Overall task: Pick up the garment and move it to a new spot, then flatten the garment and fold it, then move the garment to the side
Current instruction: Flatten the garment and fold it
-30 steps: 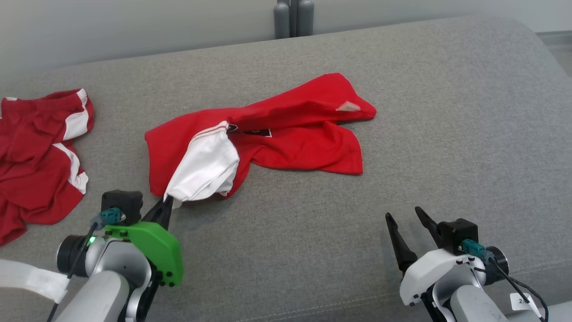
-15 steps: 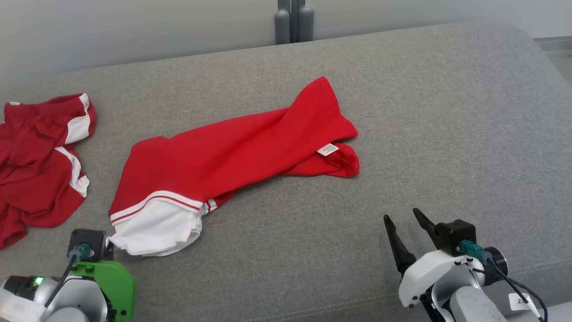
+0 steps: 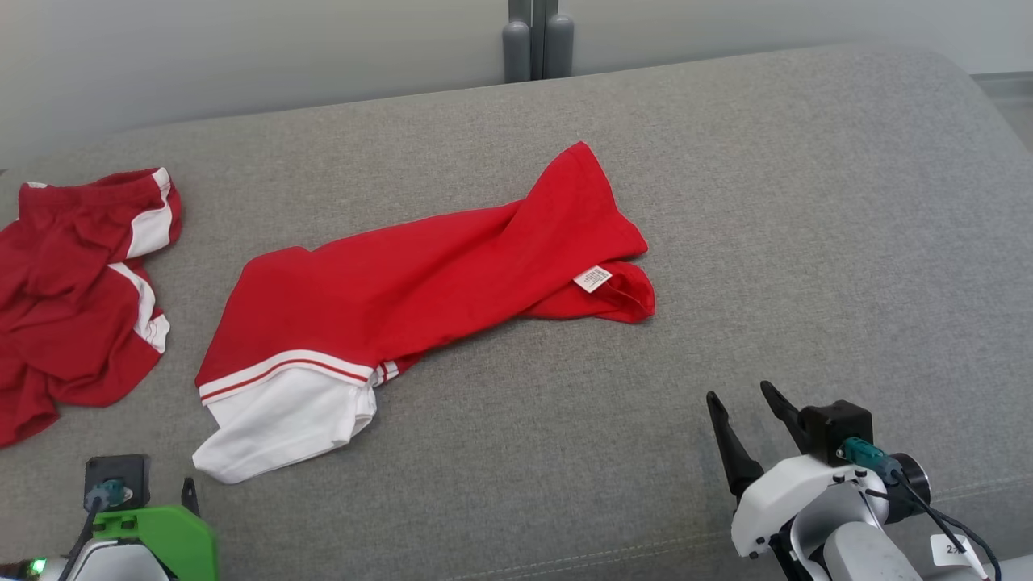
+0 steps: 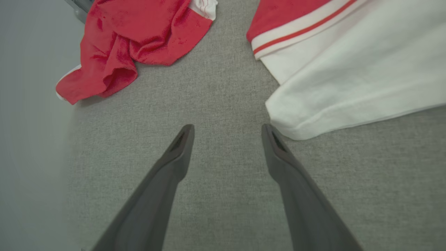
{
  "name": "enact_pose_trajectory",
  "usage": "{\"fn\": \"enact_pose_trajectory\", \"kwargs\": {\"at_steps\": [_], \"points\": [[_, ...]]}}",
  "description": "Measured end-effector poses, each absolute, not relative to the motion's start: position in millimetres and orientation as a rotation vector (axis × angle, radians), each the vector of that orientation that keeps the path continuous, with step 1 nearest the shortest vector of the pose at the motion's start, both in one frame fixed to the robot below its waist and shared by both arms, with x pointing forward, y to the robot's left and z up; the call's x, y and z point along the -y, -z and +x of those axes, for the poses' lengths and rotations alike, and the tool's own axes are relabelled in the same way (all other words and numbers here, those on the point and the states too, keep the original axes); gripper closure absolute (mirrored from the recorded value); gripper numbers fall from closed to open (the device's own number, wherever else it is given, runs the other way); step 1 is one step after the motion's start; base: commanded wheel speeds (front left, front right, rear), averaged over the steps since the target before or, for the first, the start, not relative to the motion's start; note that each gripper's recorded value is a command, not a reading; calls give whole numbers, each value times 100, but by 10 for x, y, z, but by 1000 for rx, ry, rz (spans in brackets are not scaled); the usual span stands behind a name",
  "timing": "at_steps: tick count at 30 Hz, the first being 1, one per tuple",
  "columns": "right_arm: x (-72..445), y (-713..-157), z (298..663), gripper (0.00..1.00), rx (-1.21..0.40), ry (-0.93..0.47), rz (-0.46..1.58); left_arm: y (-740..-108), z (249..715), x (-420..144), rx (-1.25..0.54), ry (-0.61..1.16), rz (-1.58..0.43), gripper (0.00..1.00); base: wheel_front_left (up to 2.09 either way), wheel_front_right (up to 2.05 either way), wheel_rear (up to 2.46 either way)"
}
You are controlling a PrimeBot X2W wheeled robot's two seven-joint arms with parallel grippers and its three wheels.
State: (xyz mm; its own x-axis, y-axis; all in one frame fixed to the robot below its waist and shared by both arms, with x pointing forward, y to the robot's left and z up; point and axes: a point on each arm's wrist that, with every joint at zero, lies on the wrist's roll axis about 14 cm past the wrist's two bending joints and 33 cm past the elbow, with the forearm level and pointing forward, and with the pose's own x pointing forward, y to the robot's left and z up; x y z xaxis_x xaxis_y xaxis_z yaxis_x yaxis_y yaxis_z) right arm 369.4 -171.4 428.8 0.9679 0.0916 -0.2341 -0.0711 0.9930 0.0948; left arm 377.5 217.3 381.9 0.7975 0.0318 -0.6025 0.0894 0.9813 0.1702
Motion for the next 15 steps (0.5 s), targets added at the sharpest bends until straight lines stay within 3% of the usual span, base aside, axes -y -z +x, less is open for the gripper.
{"fn": "enact_pose_trajectory", "kwargs": {"at_steps": [6,15], "points": [[1735,-4335,3721,0,-226,-76,88,-3837,3630,-2332,-635,-80,80,0,0,0,0],[1958,-4428,3785,0,-196,-5,111,-4514,3777,-2157,-208,-175,-330,0,0,0,0]]}}
